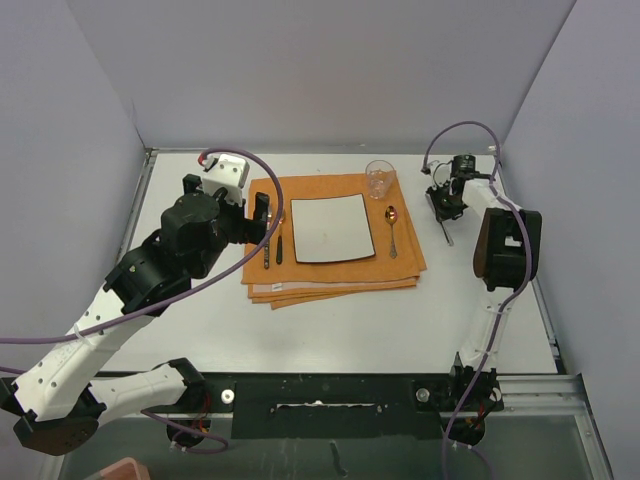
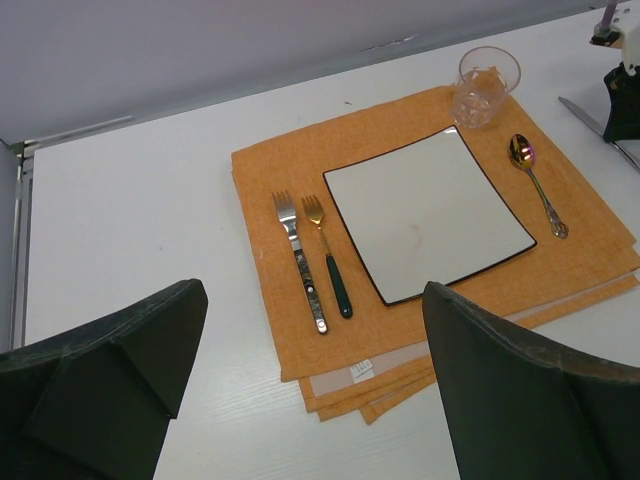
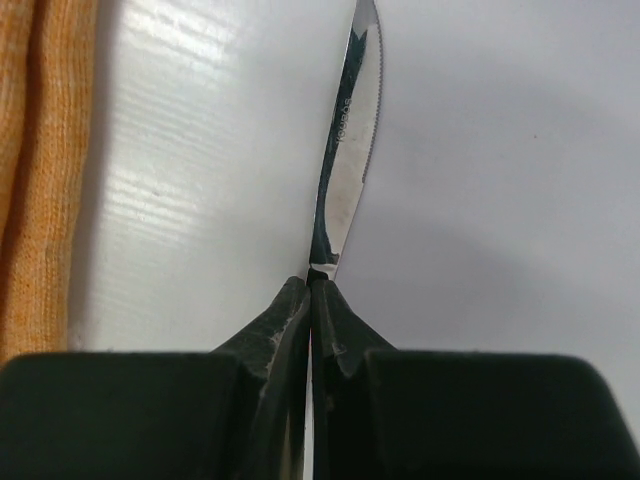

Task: Set the dinner table for one person
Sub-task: Adjust the knife at the center of the board.

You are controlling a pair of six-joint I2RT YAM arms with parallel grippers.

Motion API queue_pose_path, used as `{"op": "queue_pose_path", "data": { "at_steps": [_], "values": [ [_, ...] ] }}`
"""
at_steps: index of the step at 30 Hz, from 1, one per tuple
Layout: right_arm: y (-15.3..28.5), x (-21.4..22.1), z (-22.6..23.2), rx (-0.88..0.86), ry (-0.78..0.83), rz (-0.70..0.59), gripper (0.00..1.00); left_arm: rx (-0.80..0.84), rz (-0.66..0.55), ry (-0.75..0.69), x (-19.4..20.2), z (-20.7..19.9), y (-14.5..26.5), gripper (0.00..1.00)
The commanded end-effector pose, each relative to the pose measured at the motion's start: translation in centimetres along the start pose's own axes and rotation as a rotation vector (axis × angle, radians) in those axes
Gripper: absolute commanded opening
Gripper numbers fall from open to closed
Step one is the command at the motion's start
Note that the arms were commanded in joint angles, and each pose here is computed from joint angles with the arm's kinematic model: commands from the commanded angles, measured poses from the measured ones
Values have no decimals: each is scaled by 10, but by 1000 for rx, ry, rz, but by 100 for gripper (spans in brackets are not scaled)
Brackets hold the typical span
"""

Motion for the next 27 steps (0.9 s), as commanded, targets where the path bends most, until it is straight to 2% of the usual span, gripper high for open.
{"op": "queue_pose_path", "data": {
  "at_steps": [1, 5, 10, 15, 22, 24, 25, 27],
  "values": [
    [-20, -3, 14, -61, -115, 7, 0, 24, -43, 43, -13, -3, 5, 90],
    [-13, -20, 2, 1, -192, -57, 0, 27, -42, 44, -14, -3, 5, 90],
    [6, -40, -8, 73, -201, -145, 0, 36, -22, 50, -13, -5, 6, 90],
    [40, -63, -19, 128, -193, -274, 0, 48, -9, 69, -14, -6, 10, 90],
    [94, -75, -27, 292, -164, -378, 0, 52, 6, 73, -16, -6, 14, 90],
    [104, -71, -25, 344, -184, -370, 2, 47, 16, 74, -14, -5, 15, 89],
    [107, -65, -24, 352, -209, -348, 21, 43, 17, 75, -13, -4, 16, 90],
    [106, -56, -12, 268, -189, -350, 96, 43, 15, 82, -13, -4, 17, 90]
  ]
}}
Point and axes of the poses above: each gripper's point midway between its finger pads, its own y axis back along the fingers, its own z axis along the line the jaws close on, x = y × z, the point moved 6 cm from there along y, back along the fingers, and after that the axes turned 14 degrees about y, right-handed, at the moved point
